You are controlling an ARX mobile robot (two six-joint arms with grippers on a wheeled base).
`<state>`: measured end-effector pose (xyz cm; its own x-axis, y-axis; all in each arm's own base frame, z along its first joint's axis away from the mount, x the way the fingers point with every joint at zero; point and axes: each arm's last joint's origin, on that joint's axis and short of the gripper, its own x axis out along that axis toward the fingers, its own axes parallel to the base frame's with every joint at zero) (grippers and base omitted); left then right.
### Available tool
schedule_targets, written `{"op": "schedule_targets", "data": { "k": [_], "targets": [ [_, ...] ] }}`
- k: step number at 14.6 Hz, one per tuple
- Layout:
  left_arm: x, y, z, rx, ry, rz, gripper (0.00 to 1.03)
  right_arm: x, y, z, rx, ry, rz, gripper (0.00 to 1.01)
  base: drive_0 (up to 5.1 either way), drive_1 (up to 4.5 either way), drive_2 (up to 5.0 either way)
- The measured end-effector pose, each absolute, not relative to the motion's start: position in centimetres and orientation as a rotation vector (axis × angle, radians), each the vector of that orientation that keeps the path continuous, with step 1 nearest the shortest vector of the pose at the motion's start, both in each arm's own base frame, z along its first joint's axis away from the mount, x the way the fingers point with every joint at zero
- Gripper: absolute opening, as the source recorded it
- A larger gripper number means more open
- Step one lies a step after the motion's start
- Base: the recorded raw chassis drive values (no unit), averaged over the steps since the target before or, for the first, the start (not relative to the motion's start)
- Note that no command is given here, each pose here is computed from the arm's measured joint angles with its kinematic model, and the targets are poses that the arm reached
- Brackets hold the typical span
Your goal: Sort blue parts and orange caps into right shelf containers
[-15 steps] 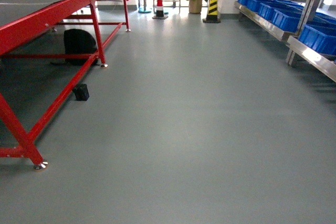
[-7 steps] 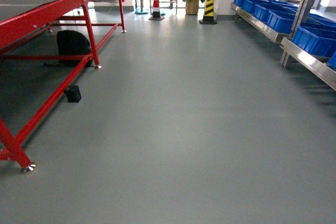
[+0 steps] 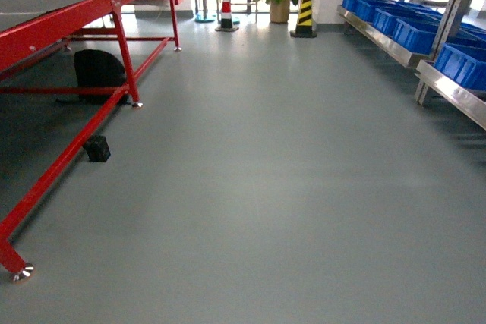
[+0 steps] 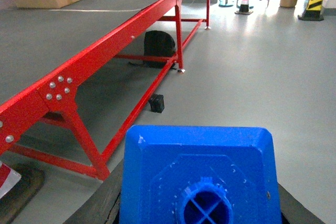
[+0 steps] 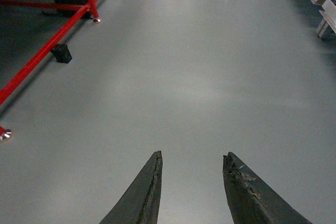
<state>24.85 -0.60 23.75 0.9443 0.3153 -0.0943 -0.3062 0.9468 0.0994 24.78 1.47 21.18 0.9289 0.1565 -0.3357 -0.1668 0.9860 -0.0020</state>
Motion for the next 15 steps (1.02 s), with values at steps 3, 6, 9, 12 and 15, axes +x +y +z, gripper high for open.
{"op": "schedule_targets", "data": {
  "k": [3, 6, 9, 12, 15],
  "targets": [
    [24.86, -0.6, 23.73, 0.084, 0.111, 0.318, 0.44, 24.79, 1.47, 21.22, -0.031, 0.337, 0.166, 0.34, 0.0, 4.03, -3.9],
    [24.86, -0.61, 23.71, 0.084, 0.111, 0.317, 0.44, 24.83, 1.47, 21.14, -0.031, 0.341, 0.165, 0.34, 0.0, 4.0, -4.0],
    [24.89, -0.6, 23.76, 0.083, 0.106, 0.32, 0.44, 24.83, 1.47, 21.12, -0.031, 0.343, 0.165, 0.34, 0.0, 4.0, -4.0],
    [24.88, -0.6, 23.71, 0.084, 0.111, 0.319, 0.44, 24.82, 1.47, 21.11, -0.031, 0.344, 0.165, 0.34, 0.0, 4.03, -3.9],
    [24.88, -0.6, 23.71, 0.084, 0.11, 0.319, 0.44, 24.82, 1.48, 21.09, -0.03, 0.345, 0.169, 0.34, 0.1, 4.09, -3.9]
  ]
}}
